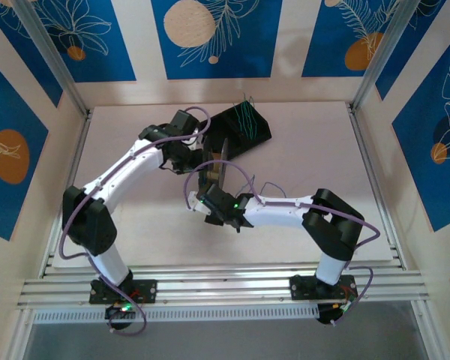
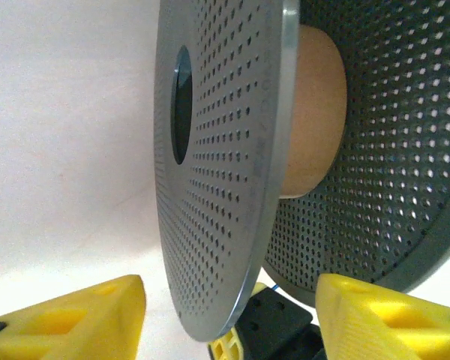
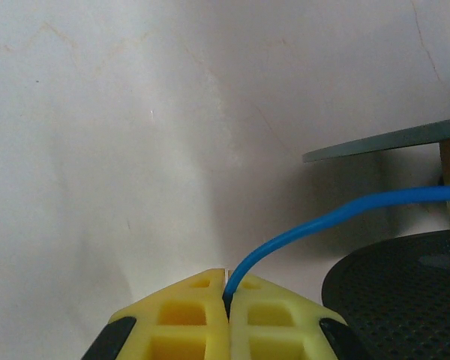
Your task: Wrap the cables
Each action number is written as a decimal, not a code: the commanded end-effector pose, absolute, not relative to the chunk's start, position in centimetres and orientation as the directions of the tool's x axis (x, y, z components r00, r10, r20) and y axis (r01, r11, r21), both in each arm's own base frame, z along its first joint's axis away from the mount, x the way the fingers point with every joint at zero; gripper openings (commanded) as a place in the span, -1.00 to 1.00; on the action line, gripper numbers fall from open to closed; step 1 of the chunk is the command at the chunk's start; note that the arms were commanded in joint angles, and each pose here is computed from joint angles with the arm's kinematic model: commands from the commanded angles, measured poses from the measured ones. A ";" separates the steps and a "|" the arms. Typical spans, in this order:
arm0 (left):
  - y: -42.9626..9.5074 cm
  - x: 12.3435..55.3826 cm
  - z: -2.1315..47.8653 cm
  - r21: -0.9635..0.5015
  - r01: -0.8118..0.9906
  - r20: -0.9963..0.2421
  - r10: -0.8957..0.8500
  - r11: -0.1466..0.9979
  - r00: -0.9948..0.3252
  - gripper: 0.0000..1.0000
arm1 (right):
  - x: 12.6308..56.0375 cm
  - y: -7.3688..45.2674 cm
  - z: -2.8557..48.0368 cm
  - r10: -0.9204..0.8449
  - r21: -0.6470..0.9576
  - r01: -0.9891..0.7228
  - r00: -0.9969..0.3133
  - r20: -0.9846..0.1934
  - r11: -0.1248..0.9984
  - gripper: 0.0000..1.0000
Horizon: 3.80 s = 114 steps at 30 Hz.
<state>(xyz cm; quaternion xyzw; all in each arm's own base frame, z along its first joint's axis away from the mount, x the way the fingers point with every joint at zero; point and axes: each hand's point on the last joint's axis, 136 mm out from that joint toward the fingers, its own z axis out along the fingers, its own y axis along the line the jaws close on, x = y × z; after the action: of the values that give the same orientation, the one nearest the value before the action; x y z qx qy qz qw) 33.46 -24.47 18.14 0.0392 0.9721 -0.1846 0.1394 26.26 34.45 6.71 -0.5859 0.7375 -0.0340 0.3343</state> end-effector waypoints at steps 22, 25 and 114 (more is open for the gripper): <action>-25.6 34.3 16.1 -0.222 0.160 -0.269 0.097 0.962 -0.958 -0.47 | 26.6 34.9 8.8 -0.829 -0.374 -0.847 -0.130 -0.544 0.379 -1.00; -25.6 34.4 15.9 -0.206 0.163 -0.273 0.103 0.965 -0.956 -0.53 | 26.5 34.9 8.8 -0.827 -0.370 -0.848 -0.130 -0.547 0.378 -1.00; -18.5 36.4 38.3 0.048 0.222 -0.951 0.112 0.974 -0.289 -1.00 | 25.3 27.5 30.5 0.277 0.911 0.191 -0.957 0.089 0.365 -0.04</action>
<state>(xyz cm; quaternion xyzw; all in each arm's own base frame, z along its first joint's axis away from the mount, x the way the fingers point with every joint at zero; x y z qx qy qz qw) 35.81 -18.07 34.59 0.1258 0.8354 -0.0329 0.5341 24.63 27.45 31.58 0.1154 0.8126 0.5696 0.0434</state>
